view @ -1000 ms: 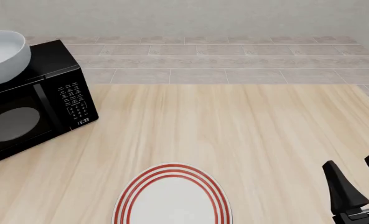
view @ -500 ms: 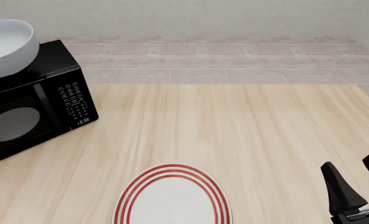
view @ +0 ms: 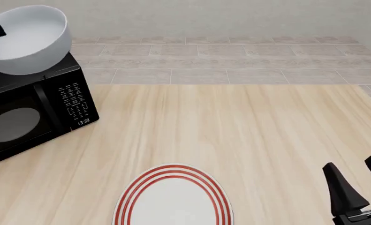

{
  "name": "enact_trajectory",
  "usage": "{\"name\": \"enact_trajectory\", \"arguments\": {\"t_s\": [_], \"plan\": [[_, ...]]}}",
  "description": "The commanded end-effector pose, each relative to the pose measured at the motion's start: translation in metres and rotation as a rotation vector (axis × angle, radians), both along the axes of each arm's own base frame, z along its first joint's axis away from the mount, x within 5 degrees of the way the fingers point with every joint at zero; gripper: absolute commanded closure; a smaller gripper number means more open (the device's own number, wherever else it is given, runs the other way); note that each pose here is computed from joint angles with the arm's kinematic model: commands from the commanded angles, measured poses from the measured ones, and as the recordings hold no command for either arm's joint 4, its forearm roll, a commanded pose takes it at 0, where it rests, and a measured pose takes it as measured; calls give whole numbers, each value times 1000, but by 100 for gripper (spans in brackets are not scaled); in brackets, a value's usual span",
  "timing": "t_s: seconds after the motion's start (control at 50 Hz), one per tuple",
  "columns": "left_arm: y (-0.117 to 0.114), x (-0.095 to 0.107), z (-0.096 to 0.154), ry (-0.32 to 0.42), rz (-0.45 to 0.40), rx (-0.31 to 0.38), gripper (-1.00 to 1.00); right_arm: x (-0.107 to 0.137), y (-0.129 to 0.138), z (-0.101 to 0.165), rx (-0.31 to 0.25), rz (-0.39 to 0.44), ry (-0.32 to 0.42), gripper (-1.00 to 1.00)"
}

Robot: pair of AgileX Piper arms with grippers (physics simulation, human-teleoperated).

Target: Pick up the white bowl and put it on the plate.

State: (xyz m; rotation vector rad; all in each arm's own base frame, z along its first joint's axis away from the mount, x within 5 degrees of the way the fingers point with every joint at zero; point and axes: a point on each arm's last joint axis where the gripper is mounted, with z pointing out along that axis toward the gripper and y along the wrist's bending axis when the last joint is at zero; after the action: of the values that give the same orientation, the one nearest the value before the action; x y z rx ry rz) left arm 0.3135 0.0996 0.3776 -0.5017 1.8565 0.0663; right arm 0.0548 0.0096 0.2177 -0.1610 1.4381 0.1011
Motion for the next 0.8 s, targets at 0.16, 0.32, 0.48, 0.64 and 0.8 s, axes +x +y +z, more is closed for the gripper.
{"name": "enact_trajectory", "arguments": {"t_s": [0.16,0.32,0.48,0.64,0.8], "plan": [[-80,-45,-7,-39,-252,47,100,-3,-1,14,-2,-4,-4,-100],[-103,-65,-24,-22,-356,91,100,-1,0,6,5,2,-10,-100],[-127,-84,-40,-7,-462,88,100,0,0,1,9,7,-12,-100],[-146,-97,-61,20,-558,94,100,0,0,1,9,-1,-12,-100],[-165,-95,-90,81,-655,126,100,0,0,1,9,-2,-16,-100]]}}
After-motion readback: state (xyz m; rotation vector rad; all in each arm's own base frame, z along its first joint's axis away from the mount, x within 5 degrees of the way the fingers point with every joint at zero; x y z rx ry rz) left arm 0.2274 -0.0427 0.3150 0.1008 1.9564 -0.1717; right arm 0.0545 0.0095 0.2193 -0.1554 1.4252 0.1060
